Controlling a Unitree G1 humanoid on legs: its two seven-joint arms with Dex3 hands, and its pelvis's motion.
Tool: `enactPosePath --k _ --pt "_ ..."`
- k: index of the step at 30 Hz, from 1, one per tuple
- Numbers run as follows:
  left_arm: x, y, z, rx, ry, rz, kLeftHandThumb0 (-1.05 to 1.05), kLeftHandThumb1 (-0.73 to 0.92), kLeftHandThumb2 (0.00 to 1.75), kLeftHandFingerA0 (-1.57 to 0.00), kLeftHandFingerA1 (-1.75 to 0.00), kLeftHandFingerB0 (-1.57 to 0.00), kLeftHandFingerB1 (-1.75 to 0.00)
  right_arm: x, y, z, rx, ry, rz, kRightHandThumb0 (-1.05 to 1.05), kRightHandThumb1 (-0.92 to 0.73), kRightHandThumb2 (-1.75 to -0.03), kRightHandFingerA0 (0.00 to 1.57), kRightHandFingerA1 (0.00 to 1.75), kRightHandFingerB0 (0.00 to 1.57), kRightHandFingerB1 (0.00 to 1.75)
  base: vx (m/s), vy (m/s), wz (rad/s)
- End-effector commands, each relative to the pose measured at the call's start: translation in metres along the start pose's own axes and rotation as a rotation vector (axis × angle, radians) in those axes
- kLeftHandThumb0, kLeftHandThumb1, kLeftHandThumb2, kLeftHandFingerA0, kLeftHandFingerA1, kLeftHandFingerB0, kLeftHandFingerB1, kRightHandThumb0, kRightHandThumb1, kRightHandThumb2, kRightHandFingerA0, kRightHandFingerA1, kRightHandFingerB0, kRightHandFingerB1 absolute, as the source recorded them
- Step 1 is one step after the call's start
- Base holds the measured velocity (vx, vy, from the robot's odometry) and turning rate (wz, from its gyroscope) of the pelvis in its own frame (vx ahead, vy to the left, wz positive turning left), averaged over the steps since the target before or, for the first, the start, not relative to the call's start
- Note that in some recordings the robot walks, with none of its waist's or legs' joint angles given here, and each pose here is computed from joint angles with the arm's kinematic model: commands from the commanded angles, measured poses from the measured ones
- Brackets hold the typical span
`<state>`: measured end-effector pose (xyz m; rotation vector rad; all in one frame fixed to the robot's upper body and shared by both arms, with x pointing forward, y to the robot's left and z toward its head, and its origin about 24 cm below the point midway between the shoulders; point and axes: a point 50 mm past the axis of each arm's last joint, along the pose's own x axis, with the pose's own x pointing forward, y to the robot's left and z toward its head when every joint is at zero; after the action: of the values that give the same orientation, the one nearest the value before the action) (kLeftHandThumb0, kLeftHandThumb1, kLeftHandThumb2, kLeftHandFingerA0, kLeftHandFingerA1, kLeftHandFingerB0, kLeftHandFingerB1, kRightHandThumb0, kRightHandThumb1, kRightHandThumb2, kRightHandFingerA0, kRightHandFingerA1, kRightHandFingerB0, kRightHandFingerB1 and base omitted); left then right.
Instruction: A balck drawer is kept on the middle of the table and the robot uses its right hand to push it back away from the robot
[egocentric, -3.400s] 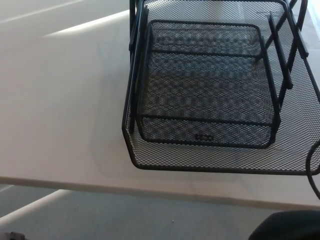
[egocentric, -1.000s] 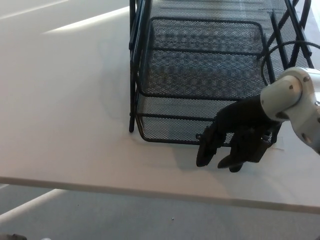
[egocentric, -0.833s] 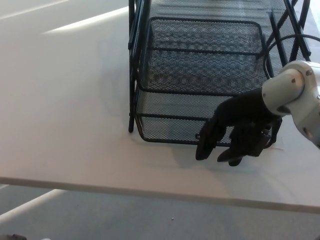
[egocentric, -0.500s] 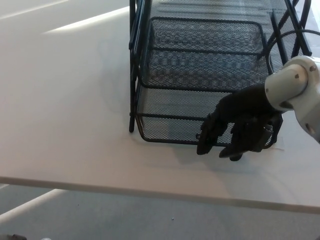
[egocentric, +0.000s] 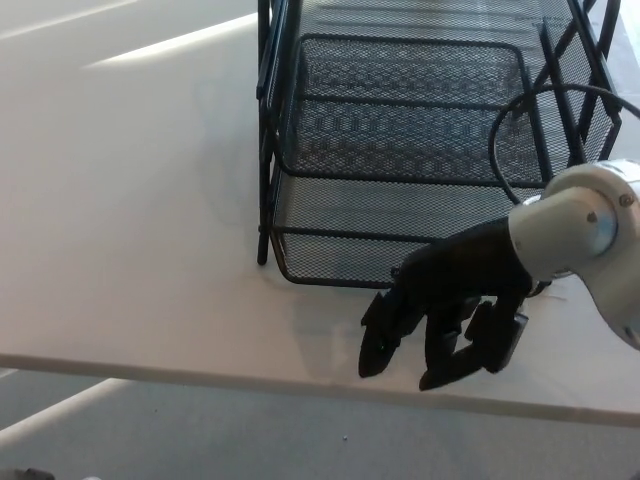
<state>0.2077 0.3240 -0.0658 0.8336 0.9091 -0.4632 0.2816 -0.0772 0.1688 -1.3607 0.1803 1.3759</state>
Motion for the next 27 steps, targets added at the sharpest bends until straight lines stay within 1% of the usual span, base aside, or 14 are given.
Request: enactPosePath --k 1,2,4,5,9,10,11,12,17,18,20,21,22,27 --pt "-0.003 0.002 -0.006 0.003 0.009 -0.002 -0.55 0.73 0.62 -0.51 -0.40 -0.34 -0.33 -0.034 0.037 0.036 -0.040 -0.162 0.131 -0.48 -0.80 -0.64 0.55 0.42 0.40 0.35 0.00 0.000 0.00" --pt "-0.004 0.002 -0.006 0.002 0.009 -0.004 -0.54 0.73 0.62 -0.50 -0.40 -0.34 -0.33 -0.037 0.039 0.037 -0.036 -0.171 0.130 -0.50 -0.77 -0.64 0.53 0.42 0.38 0.35 0.00 0.000 0.00" --pt "-0.004 0.002 -0.006 0.002 0.009 -0.006 -0.54 0.73 0.62 -0.50 -0.40 -0.34 -0.33 -0.040 0.042 0.038 -0.029 -0.184 0.129 -0.50 -0.77 -0.64 0.53 0.42 0.38 0.35 0.00 0.000 0.00" --pt "-0.003 0.002 -0.006 0.006 0.013 -0.006 -0.54 0.73 0.62 -0.51 -0.39 -0.34 -0.33 -0.042 0.044 0.038 -0.025 -0.189 0.128 -0.48 -0.81 -0.64 0.54 0.42 0.39 0.35 0.00 0.000 0.00" --pt "-0.003 0.003 -0.005 0.021 0.018 -0.003 -0.55 0.74 0.62 -0.52 -0.39 -0.34 -0.33 -0.052 0.053 0.035 0.010 -0.200 0.120 -0.47 -0.81 -0.64 0.55 0.42 0.39 0.35 0.00 0.000 0.00" --pt "-0.003 0.003 -0.004 0.022 0.017 -0.003 -0.56 0.73 0.62 -0.51 -0.39 -0.33 -0.33 -0.049 0.059 0.027 0.045 -0.202 0.120 -0.52 -0.76 -0.67 0.54 0.44 0.37 0.36 0.00 0.000 0.00" --pt "-0.003 0.003 -0.004 0.022 0.014 -0.002 -0.56 0.73 0.62 -0.51 -0.39 -0.33 -0.33 -0.044 0.064 0.020 0.078 -0.205 0.123 -0.52 -0.76 -0.67 0.54 0.44 0.37 0.36 0.00 0.000 0.00" --pt "-0.003 0.003 -0.004 0.020 0.013 -0.003 -0.55 0.73 0.62 -0.50 -0.39 -0.33 -0.33 -0.041 0.069 0.015 0.100 -0.199 0.131 -0.50 -0.83 -0.65 0.54 0.43 0.38 0.35 0.00 0.000 0.00" --pt "-0.003 0.001 -0.005 0.022 0.017 -0.009 -0.54 0.74 0.62 -0.50 -0.39 -0.34 -0.33 -0.012 0.105 -0.019 0.279 -0.142 0.190 -0.52 -0.83 -0.65 0.54 0.43 0.37 0.34 0.00 0.000 0.00" --pt "-0.003 0.001 -0.006 0.012 0.015 -0.007 -0.56 0.70 0.62 -0.49 -0.40 -0.30 -0.33 -0.005 0.113 -0.027 0.319 -0.134 0.210 -0.52 -0.83 -0.65 0.51 0.43 0.35 0.34 0.00 0.000 0.00" --pt "-0.003 0.000 -0.007 0.015 0.015 -0.003 -0.55 0.73 0.62 -0.51 -0.40 -0.34 -0.34 0.009 0.134 -0.044 0.406 -0.087 0.255 -0.55 -0.83 -0.65 0.49 0.41 0.34 0.34 0.00 0.000 0.00" --pt "-0.003 0.000 -0.007 0.015 0.015 -0.003 -0.55 0.73 0.62 -0.51 -0.40 -0.34 -0.34 0.010 0.137 -0.045 0.413 -0.082 0.259 -0.55 -0.83 -0.65 0.49 0.41 0.34 0.34 0.00 0.000 0.00" --pt "-0.004 0.001 -0.007 0.016 0.011 -0.004 -0.55 0.74 0.62 -0.52 -0.40 -0.36 -0.34 0.015 0.146 -0.053 0.478 -0.060 0.278 -0.55 -0.77 -0.64 0.49 0.41 0.34 0.34 0.00 0.000 0.00" --pt "-0.003 0.000 -0.007 0.003 0.013 -0.003 -0.54 0.73 0.62 -0.52 -0.41 -0.35 -0.34 0.022 0.170 -0.074 0.605 -0.029 0.266 -0.53 -0.77 -0.64 0.47 0.41 0.34 0.34 0.00 0.000 0.00"
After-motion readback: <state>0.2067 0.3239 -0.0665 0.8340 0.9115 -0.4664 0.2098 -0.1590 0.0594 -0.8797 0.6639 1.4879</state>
